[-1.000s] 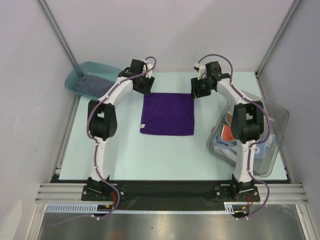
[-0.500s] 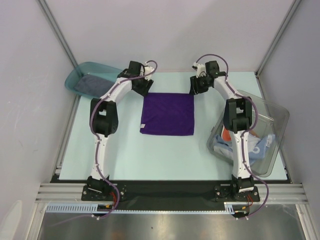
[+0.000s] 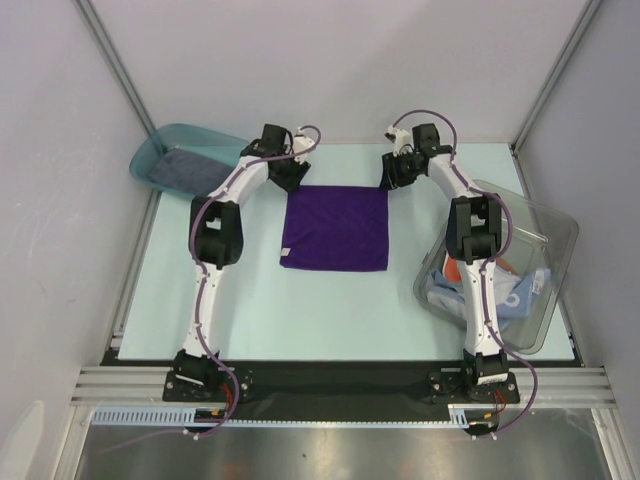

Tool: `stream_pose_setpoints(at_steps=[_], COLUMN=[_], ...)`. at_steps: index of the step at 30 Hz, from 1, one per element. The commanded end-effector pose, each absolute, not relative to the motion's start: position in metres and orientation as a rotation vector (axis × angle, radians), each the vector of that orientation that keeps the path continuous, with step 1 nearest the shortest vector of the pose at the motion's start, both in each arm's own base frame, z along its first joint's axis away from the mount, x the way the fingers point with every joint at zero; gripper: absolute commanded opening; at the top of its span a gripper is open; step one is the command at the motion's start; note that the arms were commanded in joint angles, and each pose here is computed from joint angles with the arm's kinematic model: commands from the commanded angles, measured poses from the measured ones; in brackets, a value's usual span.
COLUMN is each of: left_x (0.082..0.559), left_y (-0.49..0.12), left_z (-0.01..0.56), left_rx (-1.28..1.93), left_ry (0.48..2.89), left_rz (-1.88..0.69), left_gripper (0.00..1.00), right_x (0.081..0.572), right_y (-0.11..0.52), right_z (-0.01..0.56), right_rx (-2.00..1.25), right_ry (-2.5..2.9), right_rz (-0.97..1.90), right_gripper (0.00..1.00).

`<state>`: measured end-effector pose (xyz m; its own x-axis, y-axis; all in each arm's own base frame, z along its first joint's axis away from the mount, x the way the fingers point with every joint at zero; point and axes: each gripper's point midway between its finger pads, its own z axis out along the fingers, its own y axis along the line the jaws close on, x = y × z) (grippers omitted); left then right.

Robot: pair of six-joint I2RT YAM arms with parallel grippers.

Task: Fold and stack the towels
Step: Fold the towel

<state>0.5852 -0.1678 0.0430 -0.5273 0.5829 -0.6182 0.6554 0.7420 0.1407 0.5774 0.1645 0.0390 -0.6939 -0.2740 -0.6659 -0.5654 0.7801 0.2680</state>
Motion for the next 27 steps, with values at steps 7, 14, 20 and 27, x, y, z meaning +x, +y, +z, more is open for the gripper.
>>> stream_pose_setpoints(at_steps=[7, 14, 20, 27], left_x=[0.591, 0.592, 0.599, 0.606], left_y=[-0.18, -0.177, -0.175, -0.167], left_z=[0.053, 0.044, 0.049, 0.079], left_rx=[1.005, 1.025, 1.011, 0.978], left_ry=[2.205, 2.21, 2.191, 2.147], left_rz=[-0.239, -0.221, -0.207, -0.14], left_gripper=[0.46, 0.38, 0.07, 0.0], right_x=[0.589, 0.586, 0.589, 0.596], right_y=[0.166, 0.164, 0.166, 0.172], right_z=[0.048, 0.039, 0.042, 0.068], right_rx=[-0.689, -0.705, -0.728, -0.754], right_ry=[2.276, 2.291, 2.261, 2.165], right_rz=[0.652, 0.653, 0.656, 0.662], right_gripper=[0.37, 0.37, 0.13, 0.0])
